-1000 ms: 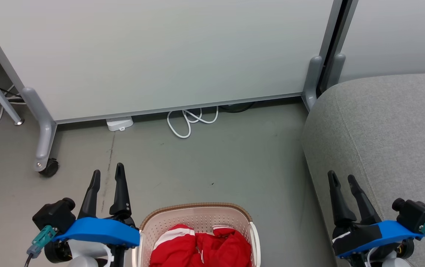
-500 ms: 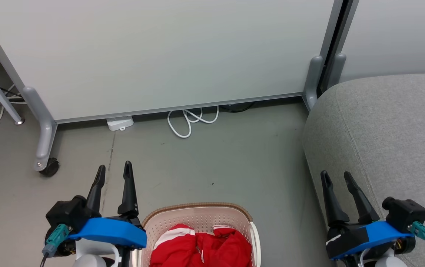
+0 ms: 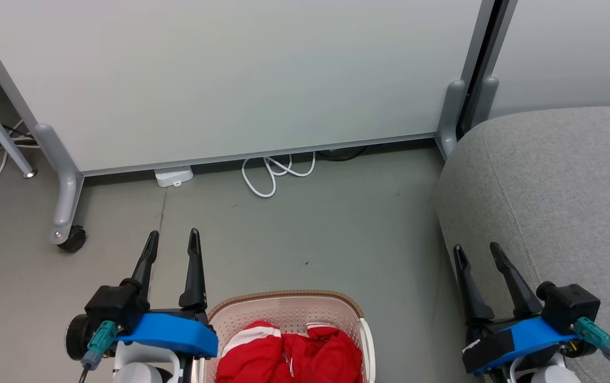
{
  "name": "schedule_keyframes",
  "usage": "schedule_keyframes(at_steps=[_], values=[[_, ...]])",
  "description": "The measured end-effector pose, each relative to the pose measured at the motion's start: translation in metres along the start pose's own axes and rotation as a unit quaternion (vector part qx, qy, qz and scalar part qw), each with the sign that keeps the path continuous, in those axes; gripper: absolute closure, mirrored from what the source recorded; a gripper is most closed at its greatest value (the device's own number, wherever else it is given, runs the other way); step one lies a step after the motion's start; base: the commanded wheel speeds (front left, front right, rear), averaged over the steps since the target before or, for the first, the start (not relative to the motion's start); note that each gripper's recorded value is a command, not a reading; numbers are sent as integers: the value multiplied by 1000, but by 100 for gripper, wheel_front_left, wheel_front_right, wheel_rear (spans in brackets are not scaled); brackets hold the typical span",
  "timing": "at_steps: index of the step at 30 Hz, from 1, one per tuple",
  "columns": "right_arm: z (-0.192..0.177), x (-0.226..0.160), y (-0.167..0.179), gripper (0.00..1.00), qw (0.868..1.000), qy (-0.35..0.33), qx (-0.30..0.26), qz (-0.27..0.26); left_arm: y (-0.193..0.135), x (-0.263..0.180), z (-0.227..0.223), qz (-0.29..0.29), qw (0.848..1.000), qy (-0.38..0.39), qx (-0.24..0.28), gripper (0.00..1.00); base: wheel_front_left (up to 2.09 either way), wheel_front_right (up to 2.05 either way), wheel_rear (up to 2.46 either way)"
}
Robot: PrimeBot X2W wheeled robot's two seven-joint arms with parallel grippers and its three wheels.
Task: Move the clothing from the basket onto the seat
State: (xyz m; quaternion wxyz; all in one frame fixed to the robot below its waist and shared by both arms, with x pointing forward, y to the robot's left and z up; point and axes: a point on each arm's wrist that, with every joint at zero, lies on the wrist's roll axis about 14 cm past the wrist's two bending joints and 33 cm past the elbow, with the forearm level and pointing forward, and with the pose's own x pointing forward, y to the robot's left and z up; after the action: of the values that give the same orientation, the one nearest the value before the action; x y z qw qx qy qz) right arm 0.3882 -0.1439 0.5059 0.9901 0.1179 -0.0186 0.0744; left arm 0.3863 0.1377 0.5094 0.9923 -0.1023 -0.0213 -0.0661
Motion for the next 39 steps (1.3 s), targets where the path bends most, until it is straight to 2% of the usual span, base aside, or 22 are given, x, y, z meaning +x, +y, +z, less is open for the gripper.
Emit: schedule_keyframes(at_steps=[24,39], values=[[-2,1,13,0,995,-5,-92,33,-12,0,-1,-32,997,-9,74,0,0,0,0],[-4,1,15,0,994,-4,-105,39,-16,-1,-11,-44,997,5,62,0,0,0,0]])
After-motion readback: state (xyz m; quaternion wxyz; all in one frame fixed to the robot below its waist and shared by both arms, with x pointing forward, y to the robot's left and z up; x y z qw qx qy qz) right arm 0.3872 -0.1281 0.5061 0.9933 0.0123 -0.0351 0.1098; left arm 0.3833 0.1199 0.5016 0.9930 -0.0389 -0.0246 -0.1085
